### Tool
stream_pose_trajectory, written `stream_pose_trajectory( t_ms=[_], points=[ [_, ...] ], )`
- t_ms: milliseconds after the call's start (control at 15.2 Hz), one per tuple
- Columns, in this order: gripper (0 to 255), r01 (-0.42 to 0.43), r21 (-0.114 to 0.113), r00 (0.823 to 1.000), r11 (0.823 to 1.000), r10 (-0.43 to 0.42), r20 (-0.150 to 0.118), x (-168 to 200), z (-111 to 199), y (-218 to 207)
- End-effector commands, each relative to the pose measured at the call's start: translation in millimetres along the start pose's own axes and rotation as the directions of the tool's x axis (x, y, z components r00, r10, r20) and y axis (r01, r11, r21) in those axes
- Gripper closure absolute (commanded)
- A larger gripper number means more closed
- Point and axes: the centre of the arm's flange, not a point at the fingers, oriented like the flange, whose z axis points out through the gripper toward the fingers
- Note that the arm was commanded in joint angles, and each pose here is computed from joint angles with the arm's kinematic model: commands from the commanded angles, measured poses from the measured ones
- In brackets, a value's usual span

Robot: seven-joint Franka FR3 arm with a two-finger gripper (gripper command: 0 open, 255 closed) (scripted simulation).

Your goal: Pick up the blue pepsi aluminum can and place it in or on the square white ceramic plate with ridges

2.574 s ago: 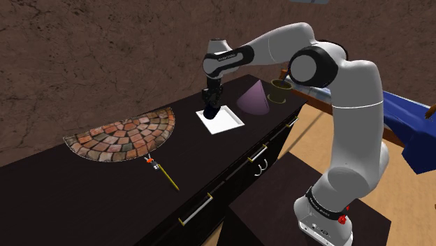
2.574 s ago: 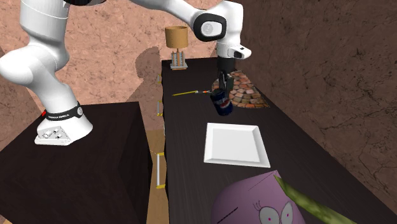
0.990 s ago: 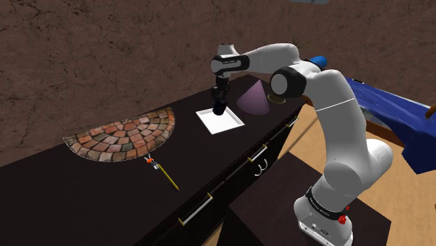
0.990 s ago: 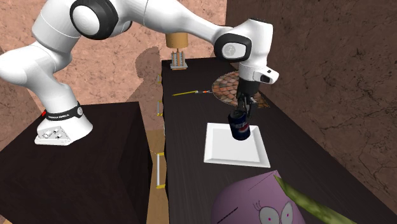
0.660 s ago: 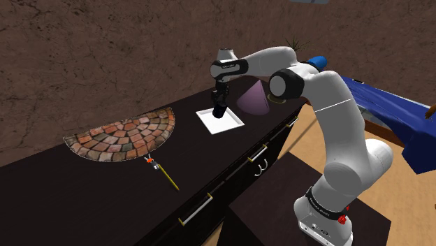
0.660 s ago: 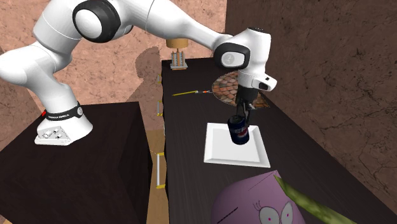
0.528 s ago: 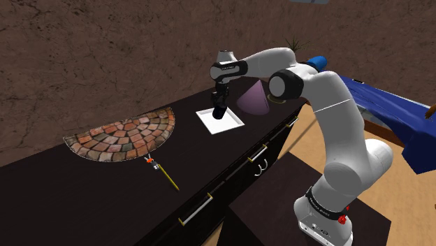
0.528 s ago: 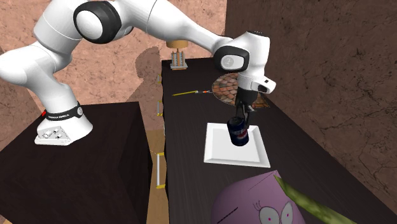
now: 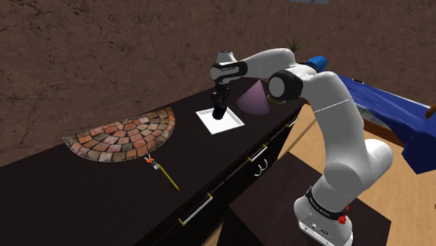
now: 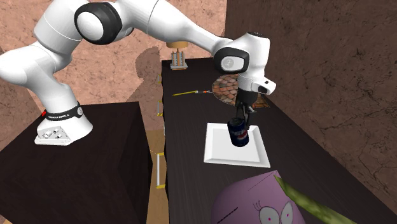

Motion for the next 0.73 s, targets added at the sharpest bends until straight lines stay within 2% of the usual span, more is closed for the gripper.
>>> stream_pose_trajectory(
  t_ms=[0,330,594,660],
  points=[
    [0,0.0,0.0,1.0,1.0,0.0,0.003,-1,2,0],
    [0,0.0,0.0,1.0,1.0,0.0,0.003,-1,2,0],
    [0,0.0,0.0,1.0,1.0,0.0,0.003,0,-48,0],
    [0,0.0,0.0,1.0,1.0,0.0,0.003,0,-48,0]
  ],
)
